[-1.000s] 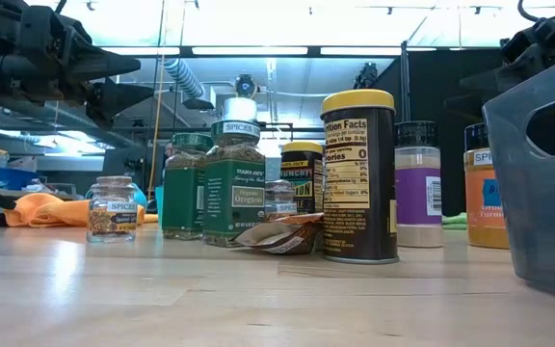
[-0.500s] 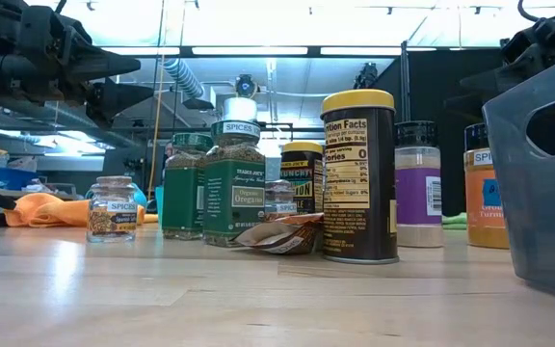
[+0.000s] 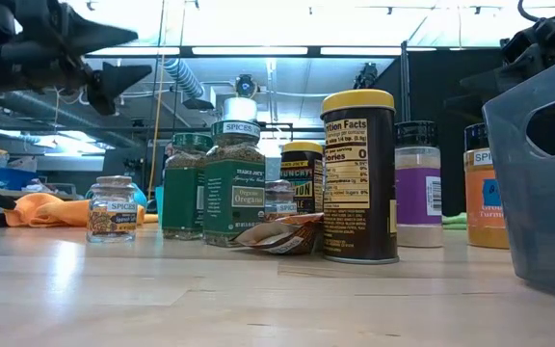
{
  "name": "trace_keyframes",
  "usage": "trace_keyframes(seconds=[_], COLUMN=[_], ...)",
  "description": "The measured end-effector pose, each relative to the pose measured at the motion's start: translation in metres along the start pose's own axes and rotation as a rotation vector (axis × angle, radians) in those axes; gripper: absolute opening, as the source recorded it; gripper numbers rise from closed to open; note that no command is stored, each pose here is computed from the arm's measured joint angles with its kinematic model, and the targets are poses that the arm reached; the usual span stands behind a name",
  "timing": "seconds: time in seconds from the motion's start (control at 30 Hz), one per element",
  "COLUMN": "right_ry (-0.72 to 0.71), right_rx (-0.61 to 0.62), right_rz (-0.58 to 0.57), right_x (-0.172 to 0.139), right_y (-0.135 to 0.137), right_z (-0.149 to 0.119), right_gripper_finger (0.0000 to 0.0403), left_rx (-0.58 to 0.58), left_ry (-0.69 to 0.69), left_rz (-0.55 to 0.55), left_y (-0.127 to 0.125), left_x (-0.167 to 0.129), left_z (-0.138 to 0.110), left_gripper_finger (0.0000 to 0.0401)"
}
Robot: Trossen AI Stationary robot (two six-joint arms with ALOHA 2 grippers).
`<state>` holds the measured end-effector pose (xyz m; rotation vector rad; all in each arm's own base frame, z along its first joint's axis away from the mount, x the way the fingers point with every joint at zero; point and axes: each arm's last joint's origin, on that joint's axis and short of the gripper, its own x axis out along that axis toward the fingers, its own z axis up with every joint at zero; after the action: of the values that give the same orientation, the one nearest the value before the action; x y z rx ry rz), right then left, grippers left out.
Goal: Sort spices by type
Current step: Put the right black seasoning bottle into the orange transparent bin
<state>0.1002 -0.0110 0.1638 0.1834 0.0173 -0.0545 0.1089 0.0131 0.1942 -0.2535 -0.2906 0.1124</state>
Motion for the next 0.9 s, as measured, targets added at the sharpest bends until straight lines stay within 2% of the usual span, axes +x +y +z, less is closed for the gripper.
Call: trace_keyframes(seconds=[0.17, 0.27, 0.37, 0.53, 0.7, 0.77, 0.83, 0.9], right_ry=[-0.017, -0.077, -0.172, -0.451, -0.886, -1.044, -1.08, -0.981], right_rx=[-0.001, 0.005, 0.075, 0.147, 0.249, 0.244, 0.167, 0.076], right_rz=[-0.01, -0.032, -0.024, -0.099, -0.092, -0.073, -0.061, -0.087], right_x=[0.0, 0.0, -0.001, -0.009, -0.032, -0.046, -0.053, -0.053], right_y=[0.0, 0.0, 0.001, 0.002, 0.005, 0.008, 0.013, 0.018], right_z=[0.002, 0.007, 0.016, 0.039, 0.071, 0.084, 0.101, 0.121], right_gripper_finger=[0.0224, 0.0226, 0.0226, 0.0221, 0.022, 0.022, 0.022, 0.022], left_rx=[-0.081, -0.171, -0.208, -0.214, -0.237, -0.26, -0.287, -0.298], left_ry=[-0.055, -0.058, -0.072, -0.114, -0.222, -0.298, -0.342, -0.353], left_rz=[0.029, 0.024, 0.057, 0.103, 0.236, 0.239, 0.212, 0.183], left_y=[0.0, 0.0, 0.001, 0.002, 0.005, 0.004, 0.003, 0.0], left_x=[0.0, 0.0, 0.0, 0.0, -0.002, -0.003, -0.004, -0.002], left_z=[0.004, 0.005, 0.005, 0.008, 0.013, 0.02, 0.025, 0.033], left_gripper_finger=[0.031, 0.031, 0.031, 0.031, 0.031, 0.031, 0.031, 0.031])
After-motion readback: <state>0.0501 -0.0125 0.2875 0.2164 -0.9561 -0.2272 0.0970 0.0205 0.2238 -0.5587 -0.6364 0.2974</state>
